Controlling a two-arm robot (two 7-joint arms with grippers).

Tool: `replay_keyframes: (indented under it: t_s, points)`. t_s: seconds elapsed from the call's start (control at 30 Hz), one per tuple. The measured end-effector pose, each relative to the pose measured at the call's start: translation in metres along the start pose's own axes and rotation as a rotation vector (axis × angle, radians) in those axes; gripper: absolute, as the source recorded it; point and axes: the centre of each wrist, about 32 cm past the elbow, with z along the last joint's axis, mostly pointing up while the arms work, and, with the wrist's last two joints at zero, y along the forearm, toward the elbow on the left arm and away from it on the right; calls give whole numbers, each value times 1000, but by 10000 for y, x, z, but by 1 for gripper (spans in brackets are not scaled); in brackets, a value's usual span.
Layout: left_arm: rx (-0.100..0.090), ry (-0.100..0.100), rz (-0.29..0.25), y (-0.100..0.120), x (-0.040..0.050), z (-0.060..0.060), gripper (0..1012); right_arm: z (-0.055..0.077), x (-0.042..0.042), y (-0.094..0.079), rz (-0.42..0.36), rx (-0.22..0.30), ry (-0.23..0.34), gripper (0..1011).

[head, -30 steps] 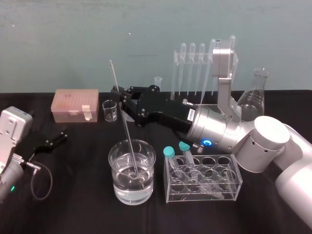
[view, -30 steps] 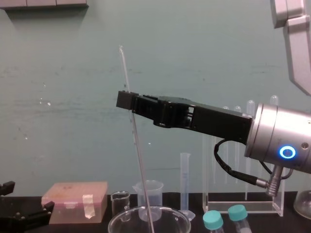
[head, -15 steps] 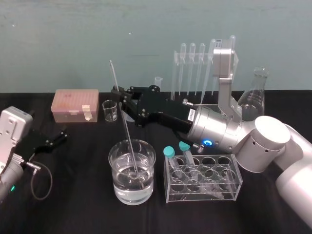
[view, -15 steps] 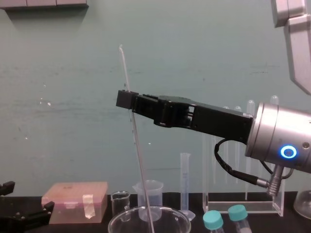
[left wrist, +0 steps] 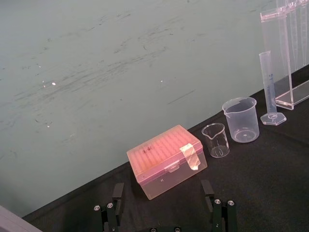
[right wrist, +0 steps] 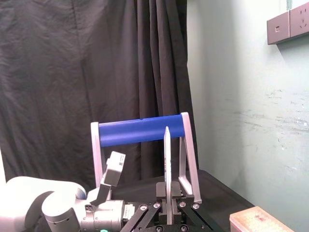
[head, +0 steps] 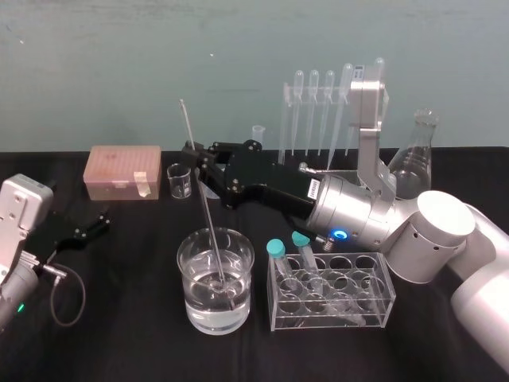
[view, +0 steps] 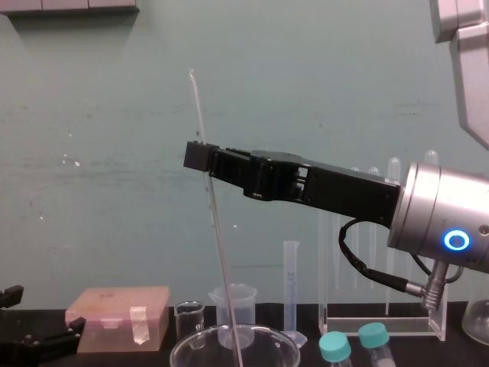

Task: Hold the thermometer with one hand and immerse one end into the beaker, then reinsert it into the test tube rack.

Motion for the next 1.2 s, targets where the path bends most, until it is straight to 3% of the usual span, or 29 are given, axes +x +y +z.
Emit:
replay_keyframes:
  t_s: [1.2]
  points:
    - [0, 0, 0, 0, 0, 0, 1008, -9, 7, -14, 3, -1, -8, 57]
